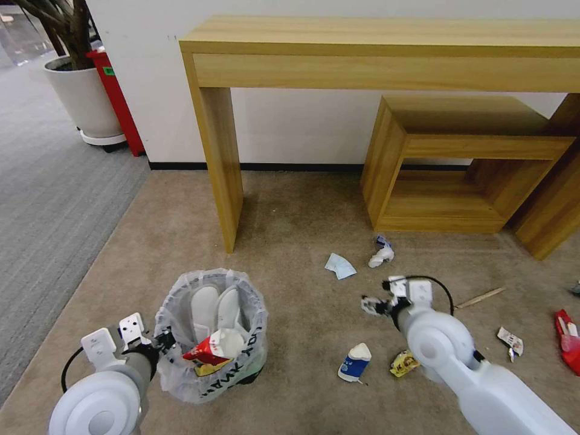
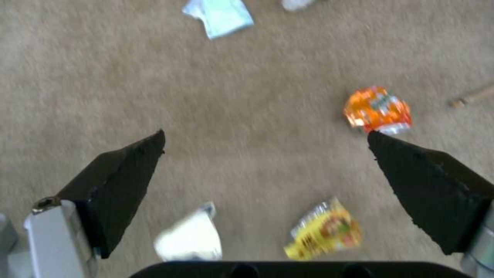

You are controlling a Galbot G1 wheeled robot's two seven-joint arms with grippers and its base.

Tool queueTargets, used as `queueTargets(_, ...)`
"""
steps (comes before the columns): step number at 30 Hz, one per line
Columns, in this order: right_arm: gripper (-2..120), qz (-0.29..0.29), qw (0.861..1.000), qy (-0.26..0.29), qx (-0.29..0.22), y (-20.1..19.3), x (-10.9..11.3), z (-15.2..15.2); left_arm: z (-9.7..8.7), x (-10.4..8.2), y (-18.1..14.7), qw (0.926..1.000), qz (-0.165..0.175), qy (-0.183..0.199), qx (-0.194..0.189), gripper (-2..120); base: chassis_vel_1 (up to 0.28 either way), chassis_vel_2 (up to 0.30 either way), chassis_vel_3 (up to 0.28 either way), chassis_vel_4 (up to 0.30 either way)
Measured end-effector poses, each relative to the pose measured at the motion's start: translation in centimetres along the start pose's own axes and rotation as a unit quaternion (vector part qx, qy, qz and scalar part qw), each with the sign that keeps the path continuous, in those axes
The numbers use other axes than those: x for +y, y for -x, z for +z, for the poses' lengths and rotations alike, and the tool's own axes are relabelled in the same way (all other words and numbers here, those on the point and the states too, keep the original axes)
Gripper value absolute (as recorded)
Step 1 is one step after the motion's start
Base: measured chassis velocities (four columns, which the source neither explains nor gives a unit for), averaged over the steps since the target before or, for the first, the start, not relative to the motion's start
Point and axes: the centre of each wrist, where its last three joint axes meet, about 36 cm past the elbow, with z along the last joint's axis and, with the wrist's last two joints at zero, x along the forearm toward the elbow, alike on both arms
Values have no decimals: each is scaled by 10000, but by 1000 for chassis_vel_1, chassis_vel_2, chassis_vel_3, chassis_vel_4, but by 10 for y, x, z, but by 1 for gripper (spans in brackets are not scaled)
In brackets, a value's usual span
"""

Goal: Pick up the trash bin and place the garbage on the floor into it.

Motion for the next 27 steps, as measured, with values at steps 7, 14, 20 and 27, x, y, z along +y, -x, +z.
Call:
queueTargets(7, 100, 156, 9996, -125, 202, -9, -4, 25, -1, -4, -4, 10000, 82, 9, -13, 1, 0, 0, 0, 0)
queueTargets(14, 100, 335, 9981, -275, 430, 0, -1, 46, 5, -4, -5, 10000, 55, -30, 12, 1, 0, 0, 0, 0)
queueTargets(20, 100, 432, 9953, -321, 810, 18, 1, 68, 12, -4, -5, 10000, -9, -62, 42, 1, 0, 0, 0, 0)
queueTargets(27, 100, 245, 9938, -270, 1053, 36, 13, 88, 17, -3, -4, 9999, -74, -55, 71, 1, 0, 0, 0, 0)
